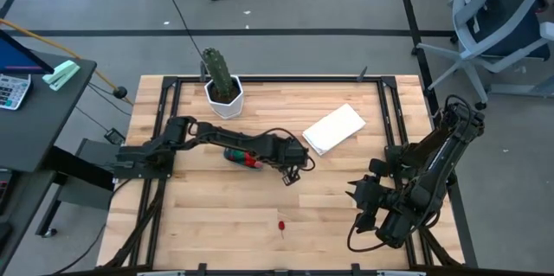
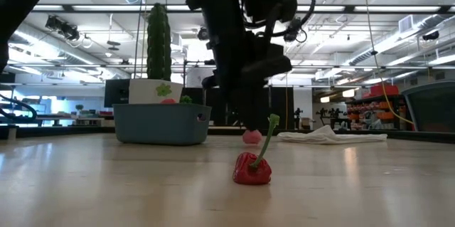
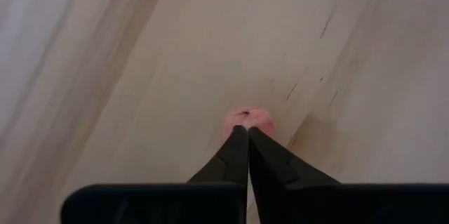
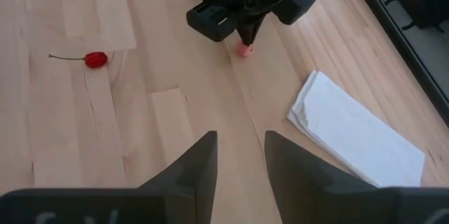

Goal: Pick and placing Produce into tupperware
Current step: Put the pink peach into the blue bin

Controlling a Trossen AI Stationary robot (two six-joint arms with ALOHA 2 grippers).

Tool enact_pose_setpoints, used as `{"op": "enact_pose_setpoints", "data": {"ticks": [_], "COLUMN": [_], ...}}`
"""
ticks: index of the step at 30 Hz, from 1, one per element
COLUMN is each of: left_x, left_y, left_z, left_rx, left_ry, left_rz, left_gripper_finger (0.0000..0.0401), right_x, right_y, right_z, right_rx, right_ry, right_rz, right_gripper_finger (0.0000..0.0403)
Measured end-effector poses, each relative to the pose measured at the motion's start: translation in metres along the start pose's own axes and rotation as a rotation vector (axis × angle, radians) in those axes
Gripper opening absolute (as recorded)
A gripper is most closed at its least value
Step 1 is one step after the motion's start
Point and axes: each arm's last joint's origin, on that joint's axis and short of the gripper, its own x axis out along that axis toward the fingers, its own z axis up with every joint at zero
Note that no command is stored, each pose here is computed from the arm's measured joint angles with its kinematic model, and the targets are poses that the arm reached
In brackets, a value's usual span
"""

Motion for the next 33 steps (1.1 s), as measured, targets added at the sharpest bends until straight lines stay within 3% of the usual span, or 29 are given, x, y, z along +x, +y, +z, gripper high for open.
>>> {"op": "enact_pose_setpoints", "data": {"ticks": [7,16,23,30,33], "left_x": [-0.052,-0.158,-0.198,-0.206,-0.196], "left_y": [-0.001,0.006,0.01,0.045,0.059], "left_z": [0.019,0.013,-0.014,-0.067,-0.09], "left_rx": [0.08,0.163,0.133,-0.074,-0.179], "left_ry": [-0.024,0.04,0.045,0.07,0.018], "left_rz": [0.001,0.29,0.27,0.326,0.287], "left_gripper_finger": [0.0006,0.0003,0.0003,0.0002,0.0002], "right_x": [0.0,0.0,-0.001,-0.007,-0.01], "right_y": [0.0,0.001,0.001,0.004,0.005], "right_z": [0.0,0.0,-0.001,-0.007,-0.009], "right_rx": [0.003,0.006,0.01,-0.014,-0.011], "right_ry": [-0.001,-0.001,-0.002,-0.008,-0.016], "right_rz": [0.002,0.002,0.003,0.025,0.032], "right_gripper_finger": [0.0127,0.0126,0.0125,0.0124,0.0124]}}
